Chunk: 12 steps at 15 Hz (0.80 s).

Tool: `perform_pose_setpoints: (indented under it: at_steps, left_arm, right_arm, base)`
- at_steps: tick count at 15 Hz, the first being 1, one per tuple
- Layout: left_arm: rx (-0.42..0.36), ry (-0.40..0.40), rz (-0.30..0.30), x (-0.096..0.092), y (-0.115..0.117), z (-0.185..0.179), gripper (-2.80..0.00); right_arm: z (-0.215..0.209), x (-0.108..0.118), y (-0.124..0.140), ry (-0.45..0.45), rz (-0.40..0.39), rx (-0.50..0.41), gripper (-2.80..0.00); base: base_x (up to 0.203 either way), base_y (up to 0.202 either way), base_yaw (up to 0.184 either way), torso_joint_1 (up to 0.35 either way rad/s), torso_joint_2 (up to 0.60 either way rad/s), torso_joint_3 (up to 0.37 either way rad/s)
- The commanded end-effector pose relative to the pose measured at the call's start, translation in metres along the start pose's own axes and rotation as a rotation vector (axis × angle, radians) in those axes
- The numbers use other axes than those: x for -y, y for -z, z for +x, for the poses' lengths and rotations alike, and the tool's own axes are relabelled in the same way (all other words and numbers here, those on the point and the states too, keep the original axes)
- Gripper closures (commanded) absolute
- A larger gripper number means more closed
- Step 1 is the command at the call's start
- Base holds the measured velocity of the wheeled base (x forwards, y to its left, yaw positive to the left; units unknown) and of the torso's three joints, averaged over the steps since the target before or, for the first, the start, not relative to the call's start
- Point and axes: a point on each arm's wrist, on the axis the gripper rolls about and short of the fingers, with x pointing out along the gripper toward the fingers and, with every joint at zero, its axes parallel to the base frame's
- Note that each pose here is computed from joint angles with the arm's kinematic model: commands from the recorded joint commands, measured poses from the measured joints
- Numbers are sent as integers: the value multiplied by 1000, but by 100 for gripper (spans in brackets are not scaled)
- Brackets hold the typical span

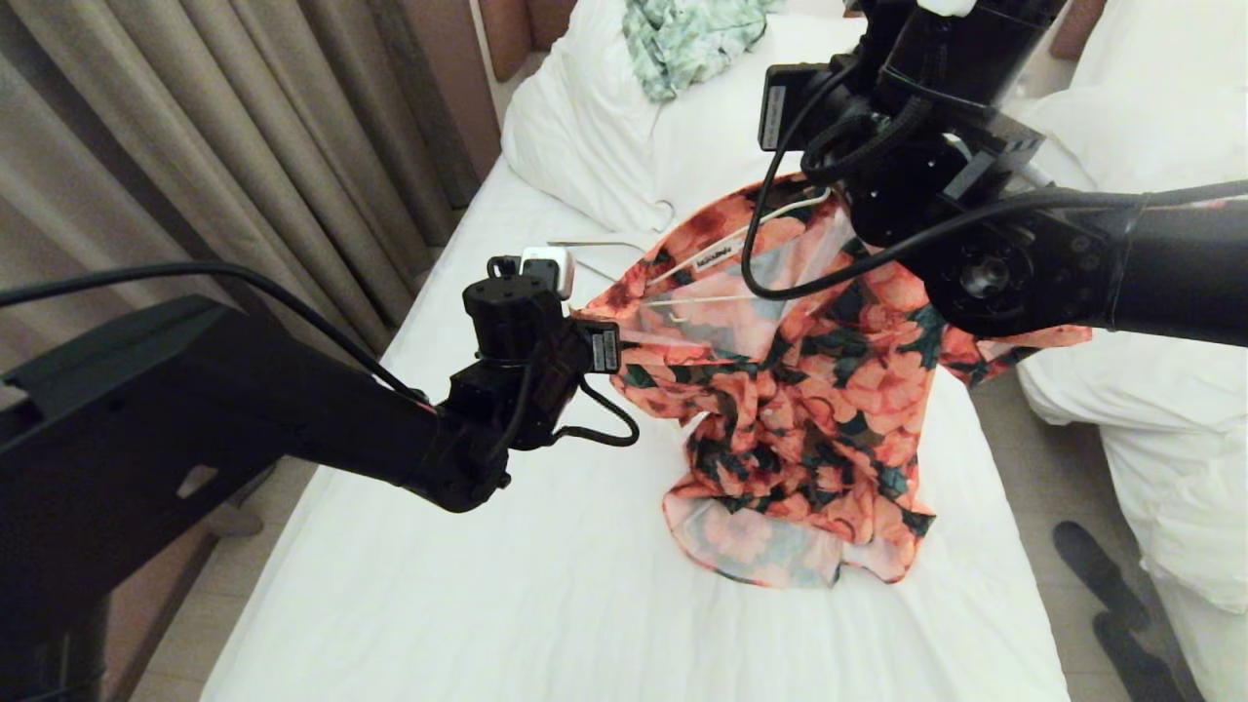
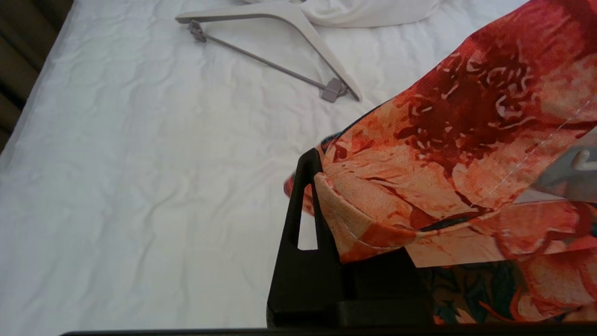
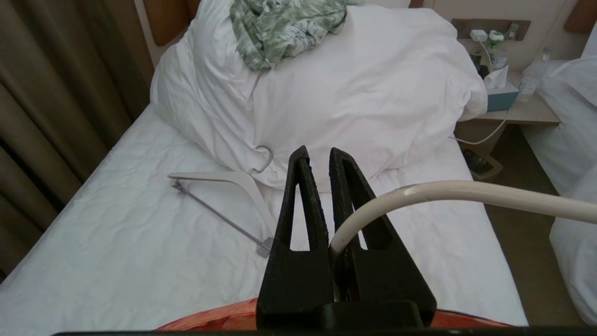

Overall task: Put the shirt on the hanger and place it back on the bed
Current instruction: Take the clothes hanger out of the clothes

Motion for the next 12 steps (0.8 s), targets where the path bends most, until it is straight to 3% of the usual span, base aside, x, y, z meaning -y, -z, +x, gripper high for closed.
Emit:
perform_pose_setpoints:
  at_steps: [1,4,8,10,12]
  left_arm:
    - [-5,-11,2,-3,4,4,-280]
    - [13,-31,-5,-13,-4,5,-280]
    - [44,-140,-14,-61,-16,24,-280]
    - [67,-206,-16,-95,-24,31,0]
    - [79,-287,-28,-139,-39,38,0]
  right_arm:
    - [2,-4,9,0,-8,-10,0]
    - [3,-3,10,2,-9,-12,0]
    - [6,-7,22,0,-7,-30,0]
    - [9,-12,34,-4,-2,-49,0]
    - [17,-21,55,-4,29,-52,0]
  base:
    - [0,0,0,0,0,0]
    - [0,0,0,0,0,0]
    - [0,0,0,0,0,0]
    - [0,0,0,0,0,0]
    - [0,0,0,0,0,0]
